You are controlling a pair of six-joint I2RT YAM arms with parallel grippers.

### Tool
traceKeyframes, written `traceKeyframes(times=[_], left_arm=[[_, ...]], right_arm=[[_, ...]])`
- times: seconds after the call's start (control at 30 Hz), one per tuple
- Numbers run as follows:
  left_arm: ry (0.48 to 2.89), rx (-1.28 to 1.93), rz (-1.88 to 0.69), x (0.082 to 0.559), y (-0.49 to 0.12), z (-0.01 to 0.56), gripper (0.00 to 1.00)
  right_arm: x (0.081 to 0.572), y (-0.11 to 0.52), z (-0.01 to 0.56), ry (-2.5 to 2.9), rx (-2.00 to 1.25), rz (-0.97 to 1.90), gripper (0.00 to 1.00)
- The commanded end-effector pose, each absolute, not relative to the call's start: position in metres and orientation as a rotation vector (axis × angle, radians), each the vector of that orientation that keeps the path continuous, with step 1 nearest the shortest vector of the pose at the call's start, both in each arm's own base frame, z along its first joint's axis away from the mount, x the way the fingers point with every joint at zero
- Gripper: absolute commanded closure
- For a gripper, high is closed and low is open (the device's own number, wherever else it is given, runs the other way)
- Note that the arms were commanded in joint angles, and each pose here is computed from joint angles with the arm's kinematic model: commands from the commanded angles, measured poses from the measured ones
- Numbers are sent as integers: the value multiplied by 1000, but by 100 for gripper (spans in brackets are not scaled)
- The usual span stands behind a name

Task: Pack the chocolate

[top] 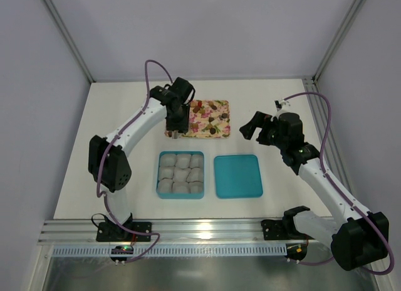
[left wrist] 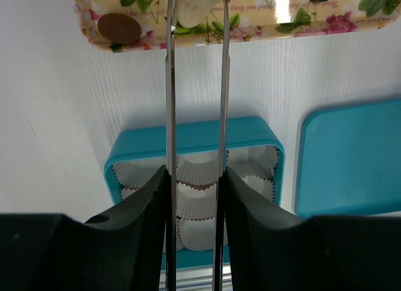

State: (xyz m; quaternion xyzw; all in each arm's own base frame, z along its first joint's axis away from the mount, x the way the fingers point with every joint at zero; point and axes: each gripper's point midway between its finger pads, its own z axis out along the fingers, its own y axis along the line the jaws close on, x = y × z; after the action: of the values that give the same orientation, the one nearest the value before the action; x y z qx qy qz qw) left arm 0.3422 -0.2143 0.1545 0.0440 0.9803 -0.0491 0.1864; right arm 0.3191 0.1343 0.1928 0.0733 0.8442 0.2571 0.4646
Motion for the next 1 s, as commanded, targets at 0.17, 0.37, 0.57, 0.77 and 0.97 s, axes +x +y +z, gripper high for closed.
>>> traceKeyframes(times=[0.17, 0.37, 0.57, 0.77, 0.97], left_arm=[[2675, 113, -206, 349, -222, 191, 65], [2665, 110, -218, 343, -219, 201, 65], [2647, 105, -262, 326, -213, 223, 65], [2642, 99, -308, 302, -204, 238, 64], [2675, 81, -322, 267, -187, 235, 64]], right_arm=[[326, 134, 204, 2033, 176, 628, 0], [327, 134, 204, 2035, 176, 629, 0], [328, 136, 201, 2044, 170, 635, 0], [329, 138, 200, 2046, 168, 647, 0], [329, 140, 199, 2050, 163, 653, 0]])
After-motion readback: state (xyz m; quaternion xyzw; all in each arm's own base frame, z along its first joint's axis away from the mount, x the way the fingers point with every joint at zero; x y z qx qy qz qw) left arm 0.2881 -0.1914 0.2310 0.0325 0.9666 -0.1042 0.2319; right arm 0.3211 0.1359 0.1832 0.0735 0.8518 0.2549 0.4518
